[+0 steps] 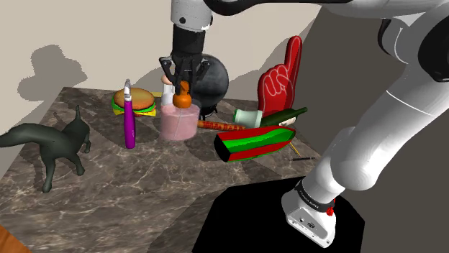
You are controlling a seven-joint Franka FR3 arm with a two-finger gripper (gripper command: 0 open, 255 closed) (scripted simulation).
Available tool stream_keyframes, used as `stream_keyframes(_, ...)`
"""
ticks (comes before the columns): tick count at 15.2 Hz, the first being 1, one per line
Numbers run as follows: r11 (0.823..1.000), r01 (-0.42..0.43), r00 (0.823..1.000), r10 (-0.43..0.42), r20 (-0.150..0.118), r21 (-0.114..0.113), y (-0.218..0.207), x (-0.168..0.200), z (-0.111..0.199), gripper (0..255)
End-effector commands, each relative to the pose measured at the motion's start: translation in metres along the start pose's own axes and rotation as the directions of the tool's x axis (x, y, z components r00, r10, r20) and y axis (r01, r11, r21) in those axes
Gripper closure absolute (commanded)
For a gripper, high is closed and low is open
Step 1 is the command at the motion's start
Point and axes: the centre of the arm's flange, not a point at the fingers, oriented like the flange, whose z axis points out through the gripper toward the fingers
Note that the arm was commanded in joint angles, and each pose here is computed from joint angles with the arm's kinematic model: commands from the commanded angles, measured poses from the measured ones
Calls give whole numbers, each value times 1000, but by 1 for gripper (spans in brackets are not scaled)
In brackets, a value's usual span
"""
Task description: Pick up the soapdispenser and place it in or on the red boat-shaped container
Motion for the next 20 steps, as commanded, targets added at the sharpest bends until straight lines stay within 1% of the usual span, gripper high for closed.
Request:
stream_keyframes(1,1000,0,1000,0,0,0,0,0,-11,255)
stream_keyframes(11,1000,0,1000,0,0,0,2,-1,-61,255)
stream_keyframes(20,1000,0,1000,0,0,0,115,-30,-84,255)
